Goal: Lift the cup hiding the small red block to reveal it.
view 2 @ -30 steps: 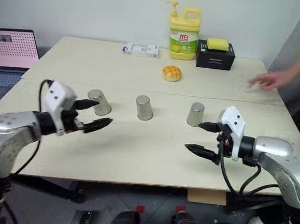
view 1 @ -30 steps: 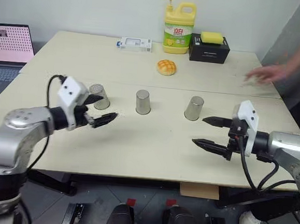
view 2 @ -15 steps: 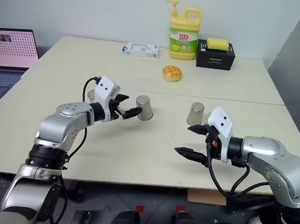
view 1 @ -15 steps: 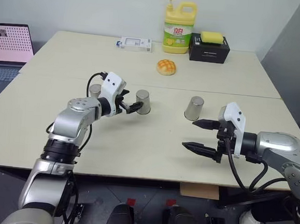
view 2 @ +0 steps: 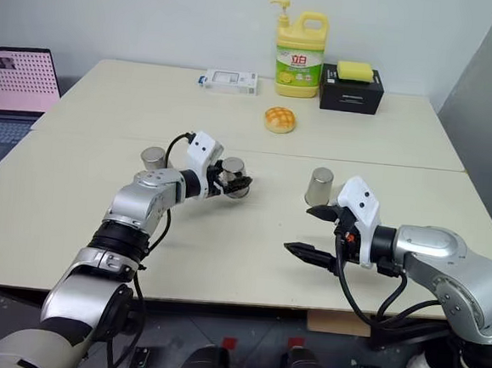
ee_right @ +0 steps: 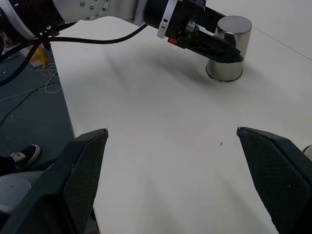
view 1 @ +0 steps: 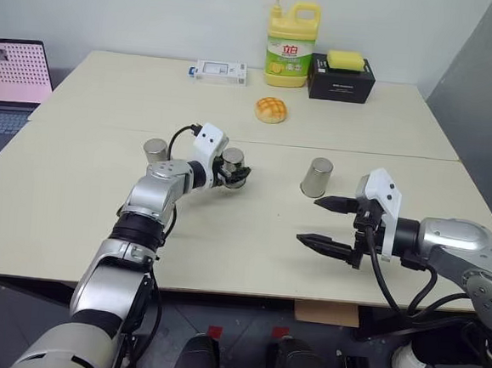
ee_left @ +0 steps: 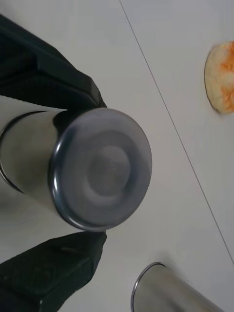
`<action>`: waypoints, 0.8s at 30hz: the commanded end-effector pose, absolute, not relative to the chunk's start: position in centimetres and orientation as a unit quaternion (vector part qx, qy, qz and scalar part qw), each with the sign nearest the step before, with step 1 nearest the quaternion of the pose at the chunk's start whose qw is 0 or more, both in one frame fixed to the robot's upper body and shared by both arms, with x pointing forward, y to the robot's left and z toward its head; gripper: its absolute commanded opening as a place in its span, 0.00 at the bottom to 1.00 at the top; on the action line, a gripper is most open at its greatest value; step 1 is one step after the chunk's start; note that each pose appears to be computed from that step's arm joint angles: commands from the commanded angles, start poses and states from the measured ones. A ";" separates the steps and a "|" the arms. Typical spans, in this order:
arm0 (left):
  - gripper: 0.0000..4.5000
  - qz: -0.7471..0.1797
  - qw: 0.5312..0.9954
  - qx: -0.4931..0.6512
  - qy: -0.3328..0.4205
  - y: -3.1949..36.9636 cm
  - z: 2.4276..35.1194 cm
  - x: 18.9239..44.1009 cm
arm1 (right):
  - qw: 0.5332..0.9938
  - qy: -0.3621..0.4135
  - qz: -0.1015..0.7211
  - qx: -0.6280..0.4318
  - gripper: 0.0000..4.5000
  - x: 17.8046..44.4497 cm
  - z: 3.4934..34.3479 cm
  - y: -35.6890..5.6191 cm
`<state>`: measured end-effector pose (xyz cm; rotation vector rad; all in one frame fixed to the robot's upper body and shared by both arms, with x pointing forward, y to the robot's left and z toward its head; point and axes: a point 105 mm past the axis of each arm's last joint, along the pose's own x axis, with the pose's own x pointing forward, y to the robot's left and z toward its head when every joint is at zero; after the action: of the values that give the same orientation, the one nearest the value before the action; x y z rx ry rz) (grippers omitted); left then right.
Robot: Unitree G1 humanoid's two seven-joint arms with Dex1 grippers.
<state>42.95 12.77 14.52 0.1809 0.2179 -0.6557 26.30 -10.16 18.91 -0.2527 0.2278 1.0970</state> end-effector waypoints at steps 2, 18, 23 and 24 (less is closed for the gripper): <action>0.62 -0.322 0.939 0.104 0.063 12.7 17.2 43.2 | 0.843 0.086 0.517 -0.124 1.00 26.2 19.9 -10.1; 0.60 -0.160 0.982 0.096 0.012 18.2 20.5 42.0 | 0.843 0.086 0.516 -0.124 1.00 26.5 20.0 -10.2; 0.60 -0.127 0.987 0.092 0.029 19.4 18.9 42.7 | 0.842 0.086 0.517 -0.125 1.00 26.5 20.1 -10.2; 0.59 -0.120 0.988 0.087 0.031 19.7 18.7 42.8 | 0.842 0.086 0.517 -0.125 1.00 26.5 20.1 -10.2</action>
<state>42.43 19.15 17.23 0.1729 0.1231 -0.2818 26.69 -10.39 18.97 -0.2412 0.2312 1.0807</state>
